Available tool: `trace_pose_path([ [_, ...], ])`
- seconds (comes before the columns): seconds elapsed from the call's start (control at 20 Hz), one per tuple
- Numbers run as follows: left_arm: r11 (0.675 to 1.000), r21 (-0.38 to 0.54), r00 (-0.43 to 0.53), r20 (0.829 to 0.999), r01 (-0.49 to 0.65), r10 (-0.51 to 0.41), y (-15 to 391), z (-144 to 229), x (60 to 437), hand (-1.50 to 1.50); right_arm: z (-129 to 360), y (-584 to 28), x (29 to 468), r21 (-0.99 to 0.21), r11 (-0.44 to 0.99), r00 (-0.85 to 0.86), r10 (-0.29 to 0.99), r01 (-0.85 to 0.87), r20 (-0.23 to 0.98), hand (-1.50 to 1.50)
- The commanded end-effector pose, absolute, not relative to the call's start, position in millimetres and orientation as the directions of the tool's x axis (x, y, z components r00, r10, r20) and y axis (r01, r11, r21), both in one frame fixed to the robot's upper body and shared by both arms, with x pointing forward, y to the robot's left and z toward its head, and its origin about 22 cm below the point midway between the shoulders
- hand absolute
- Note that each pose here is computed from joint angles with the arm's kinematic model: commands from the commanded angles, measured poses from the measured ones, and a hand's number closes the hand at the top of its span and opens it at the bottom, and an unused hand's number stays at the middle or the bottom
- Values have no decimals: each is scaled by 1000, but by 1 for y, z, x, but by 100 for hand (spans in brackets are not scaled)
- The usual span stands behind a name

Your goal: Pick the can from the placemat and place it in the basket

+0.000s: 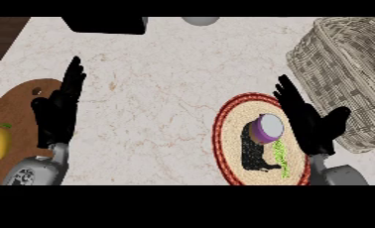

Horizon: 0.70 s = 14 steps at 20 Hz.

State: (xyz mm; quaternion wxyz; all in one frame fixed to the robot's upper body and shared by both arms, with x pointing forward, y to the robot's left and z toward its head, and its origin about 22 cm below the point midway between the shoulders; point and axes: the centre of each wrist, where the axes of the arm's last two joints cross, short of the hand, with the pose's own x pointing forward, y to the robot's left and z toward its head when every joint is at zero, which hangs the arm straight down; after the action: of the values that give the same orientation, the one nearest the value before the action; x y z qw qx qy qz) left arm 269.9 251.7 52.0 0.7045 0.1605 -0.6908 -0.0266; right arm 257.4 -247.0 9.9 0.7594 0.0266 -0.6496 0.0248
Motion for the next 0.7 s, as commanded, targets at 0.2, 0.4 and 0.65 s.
trace_pose_path([
  [0.2, 940, 322, 129, 943, -109, -308, 270, 52, 281, 0, 24, -288, 274, 262, 940, -230, -310, -219, 922, 150],
  [0.4, 950, 308, 199, 935, -54, -292, 265, 30, 274, 0, 62, -229, 276, 252, 831, -557, -526, -495, 643, 150],
  [0.65, 950, 311, 216, 930, -37, -296, 280, 21, 281, 0, 29, -232, 236, 87, 986, -717, -161, -139, 678, -150],
])
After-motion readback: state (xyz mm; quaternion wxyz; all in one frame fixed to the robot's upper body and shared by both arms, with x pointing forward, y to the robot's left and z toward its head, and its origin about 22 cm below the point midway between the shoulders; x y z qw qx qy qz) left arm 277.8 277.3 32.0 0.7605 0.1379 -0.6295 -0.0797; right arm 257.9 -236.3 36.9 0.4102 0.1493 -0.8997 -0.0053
